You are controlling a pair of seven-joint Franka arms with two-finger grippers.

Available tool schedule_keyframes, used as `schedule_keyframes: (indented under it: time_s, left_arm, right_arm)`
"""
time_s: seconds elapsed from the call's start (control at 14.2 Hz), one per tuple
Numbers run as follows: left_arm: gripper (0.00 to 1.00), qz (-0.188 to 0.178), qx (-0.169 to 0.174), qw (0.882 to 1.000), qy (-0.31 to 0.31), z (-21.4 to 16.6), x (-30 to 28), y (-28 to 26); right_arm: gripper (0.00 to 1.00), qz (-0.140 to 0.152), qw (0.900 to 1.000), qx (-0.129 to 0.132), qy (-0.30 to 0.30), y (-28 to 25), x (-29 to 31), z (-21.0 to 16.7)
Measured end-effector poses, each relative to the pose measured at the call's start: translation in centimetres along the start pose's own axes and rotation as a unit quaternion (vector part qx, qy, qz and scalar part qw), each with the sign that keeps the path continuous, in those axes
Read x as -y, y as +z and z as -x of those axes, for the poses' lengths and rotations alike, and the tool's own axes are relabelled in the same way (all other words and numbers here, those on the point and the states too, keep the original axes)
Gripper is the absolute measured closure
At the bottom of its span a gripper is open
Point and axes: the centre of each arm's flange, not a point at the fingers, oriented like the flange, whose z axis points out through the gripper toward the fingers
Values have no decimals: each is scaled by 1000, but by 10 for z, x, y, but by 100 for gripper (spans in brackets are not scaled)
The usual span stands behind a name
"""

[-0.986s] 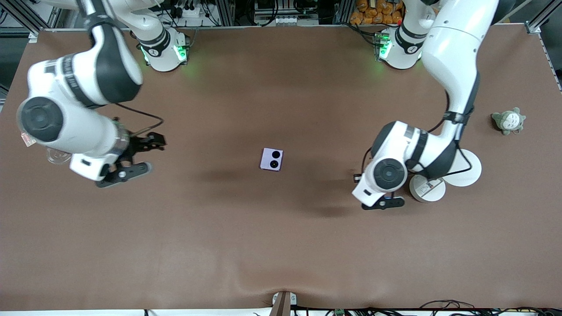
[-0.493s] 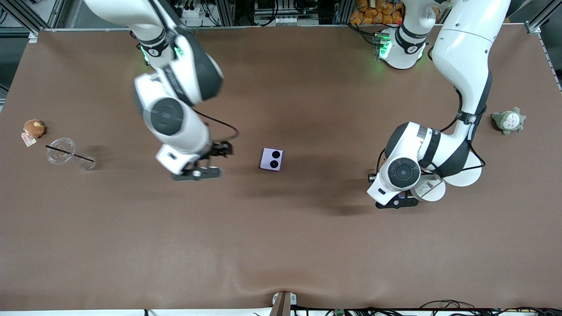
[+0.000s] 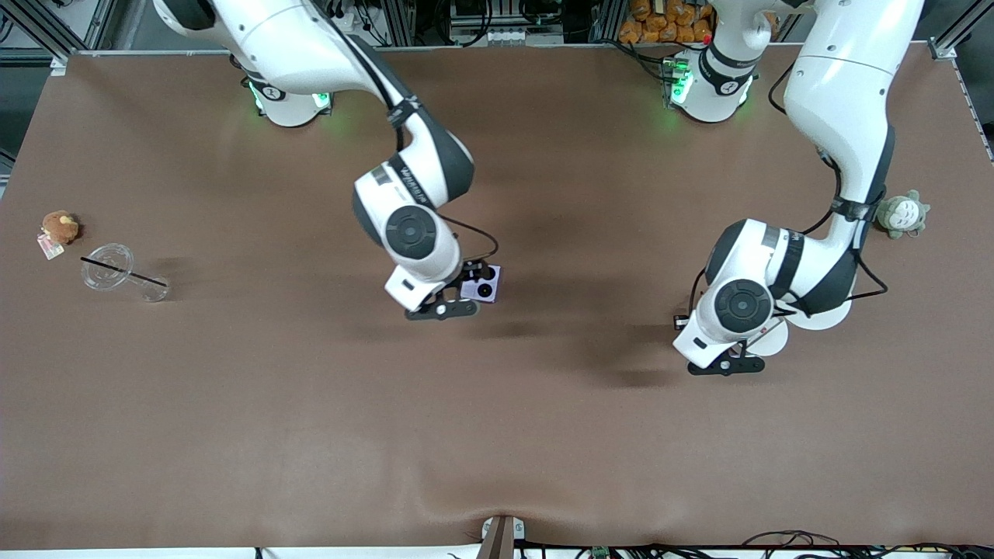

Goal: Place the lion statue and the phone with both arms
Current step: 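Carry the lion toward the white cup while the right gripper grasps the phone, then lower the lion beside the white cup and open the left gripper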

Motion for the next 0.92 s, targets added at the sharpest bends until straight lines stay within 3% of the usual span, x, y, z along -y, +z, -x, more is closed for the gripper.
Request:
schedule_keyframes:
  time_s: [0.21, 0.49, 0.77, 0.92]
  left_arm:
    - [66, 26, -8, 1000, 3, 0, 12, 9]
    - [66, 33, -10, 999, 6, 3, 12, 17]
    - [66, 37, -12, 999, 9, 4, 8, 21]
    - [53, 37, -14, 999, 8, 4, 8, 20]
  right_arm:
    - [0, 7, 1000, -13, 3, 28, 8, 0]
    - [0, 10, 997, -16, 70, 69, 27, 10]
    - [0, 12, 996, -17, 90, 76, 27, 9]
    - [0, 8, 996, -22, 91, 77, 28, 8]
